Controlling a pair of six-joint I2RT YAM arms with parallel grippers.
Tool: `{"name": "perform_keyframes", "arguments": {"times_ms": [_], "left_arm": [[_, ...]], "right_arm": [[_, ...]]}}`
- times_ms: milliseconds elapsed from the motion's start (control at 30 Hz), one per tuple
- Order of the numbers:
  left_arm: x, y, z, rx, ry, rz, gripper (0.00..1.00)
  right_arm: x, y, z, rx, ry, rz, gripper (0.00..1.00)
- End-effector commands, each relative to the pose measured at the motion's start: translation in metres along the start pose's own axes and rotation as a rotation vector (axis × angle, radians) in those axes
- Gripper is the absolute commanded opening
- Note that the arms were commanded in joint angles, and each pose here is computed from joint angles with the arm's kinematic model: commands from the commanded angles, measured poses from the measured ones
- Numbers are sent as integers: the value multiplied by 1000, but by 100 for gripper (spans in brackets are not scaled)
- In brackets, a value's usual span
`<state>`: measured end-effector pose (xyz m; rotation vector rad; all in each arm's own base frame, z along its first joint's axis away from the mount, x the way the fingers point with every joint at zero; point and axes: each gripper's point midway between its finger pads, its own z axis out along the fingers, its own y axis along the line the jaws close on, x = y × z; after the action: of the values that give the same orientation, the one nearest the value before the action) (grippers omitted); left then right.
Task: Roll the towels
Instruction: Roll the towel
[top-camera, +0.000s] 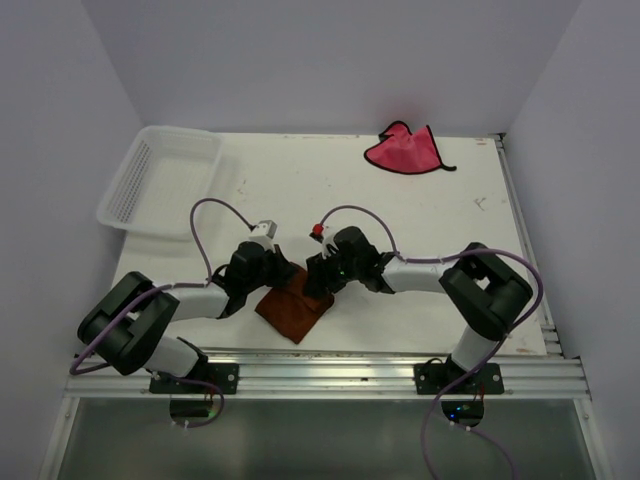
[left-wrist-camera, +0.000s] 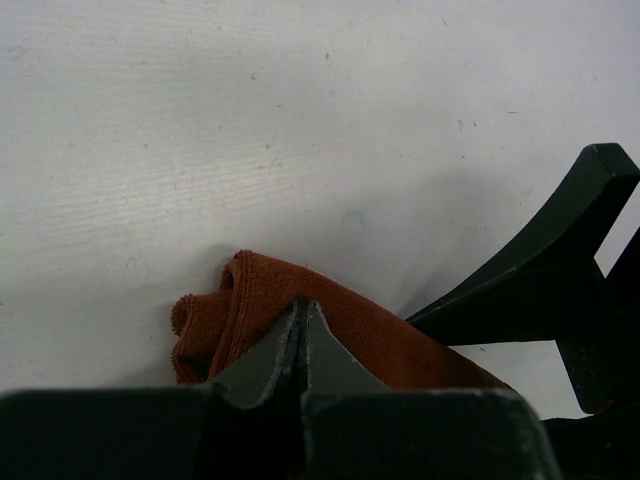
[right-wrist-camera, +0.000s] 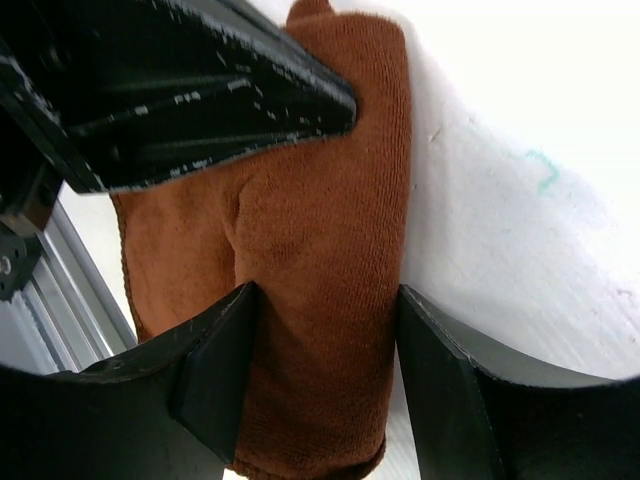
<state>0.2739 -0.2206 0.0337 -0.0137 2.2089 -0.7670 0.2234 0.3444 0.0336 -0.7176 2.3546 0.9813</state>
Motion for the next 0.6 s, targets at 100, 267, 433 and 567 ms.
{"name": "perform_keyframes", "arguments": {"times_ms": [100, 267, 433, 567], "left_arm": [[-3, 24, -2, -115, -17, 27, 0], [-5, 24, -1, -122, -18, 34, 0], [-5, 27, -2, -141, -17, 46, 0], [-12, 27, -1, -149, -31, 55, 0]], "right_arm": [[31, 3, -15, -27, 88, -38, 58], [36, -3, -15, -5, 103, -46, 47], [33, -5, -18, 19, 94, -74, 27], [31, -4, -22, 48, 86, -108, 17]]}}
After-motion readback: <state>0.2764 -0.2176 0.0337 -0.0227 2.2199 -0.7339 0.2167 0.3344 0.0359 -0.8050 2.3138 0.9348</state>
